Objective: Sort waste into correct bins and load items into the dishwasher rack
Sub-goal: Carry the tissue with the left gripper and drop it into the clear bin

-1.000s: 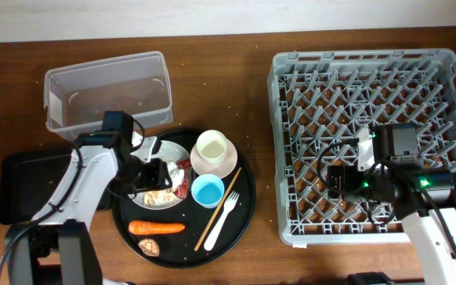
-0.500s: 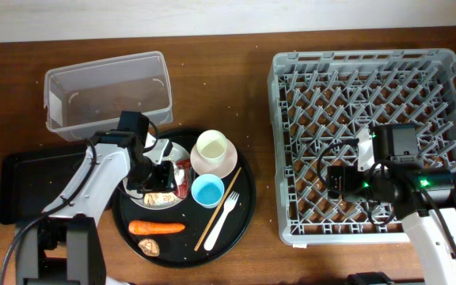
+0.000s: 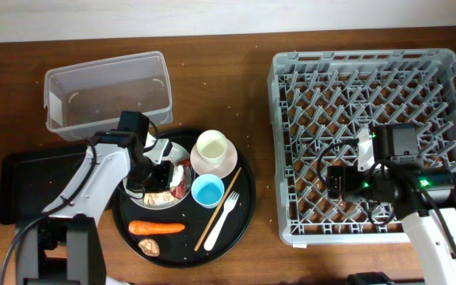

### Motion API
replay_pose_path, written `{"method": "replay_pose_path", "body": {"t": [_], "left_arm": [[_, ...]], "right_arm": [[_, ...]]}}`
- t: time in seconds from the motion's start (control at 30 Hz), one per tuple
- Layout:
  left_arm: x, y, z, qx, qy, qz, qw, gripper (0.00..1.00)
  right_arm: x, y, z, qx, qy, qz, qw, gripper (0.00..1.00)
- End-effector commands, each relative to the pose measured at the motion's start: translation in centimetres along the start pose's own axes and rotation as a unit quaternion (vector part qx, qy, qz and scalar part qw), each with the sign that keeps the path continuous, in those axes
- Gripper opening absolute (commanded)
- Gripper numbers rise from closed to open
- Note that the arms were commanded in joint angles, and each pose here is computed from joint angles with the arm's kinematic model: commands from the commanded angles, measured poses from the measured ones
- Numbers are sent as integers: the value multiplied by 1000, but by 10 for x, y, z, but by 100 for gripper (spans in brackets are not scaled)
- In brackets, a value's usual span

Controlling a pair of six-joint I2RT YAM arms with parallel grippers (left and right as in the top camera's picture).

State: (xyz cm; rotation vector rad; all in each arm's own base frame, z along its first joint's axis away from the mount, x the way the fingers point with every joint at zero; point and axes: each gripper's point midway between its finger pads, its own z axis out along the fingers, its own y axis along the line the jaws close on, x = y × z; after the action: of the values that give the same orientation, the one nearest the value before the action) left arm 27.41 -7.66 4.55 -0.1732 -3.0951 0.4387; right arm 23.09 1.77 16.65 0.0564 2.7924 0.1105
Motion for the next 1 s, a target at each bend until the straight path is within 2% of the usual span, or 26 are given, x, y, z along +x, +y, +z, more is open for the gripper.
{"method": "replay_pose_path", "body": {"t": [0.0, 0.2, 0.5, 0.77, 0.97], "left_arm": [[-6, -1, -1, 0, -6, 5, 1000, 1], [-9, -2, -7, -1, -10, 6, 1000, 1], [-38, -14, -74, -22, -76, 25, 997, 1], [-83, -1, -140, -94, -192, 33, 976, 1], [-142, 13, -175, -117, -315, 33, 941, 1]], "right_arm": [[-5, 3, -5, -5, -9, 2, 1000, 99], [-5, 3, -5, -4, -9, 2, 1000, 98], [-6, 3, -5, -4, -9, 2, 1000, 98], [-6, 3, -5, -4, -9, 2, 1000, 98], [-5, 3, -5, -4, -9, 2, 1000, 98]]}}
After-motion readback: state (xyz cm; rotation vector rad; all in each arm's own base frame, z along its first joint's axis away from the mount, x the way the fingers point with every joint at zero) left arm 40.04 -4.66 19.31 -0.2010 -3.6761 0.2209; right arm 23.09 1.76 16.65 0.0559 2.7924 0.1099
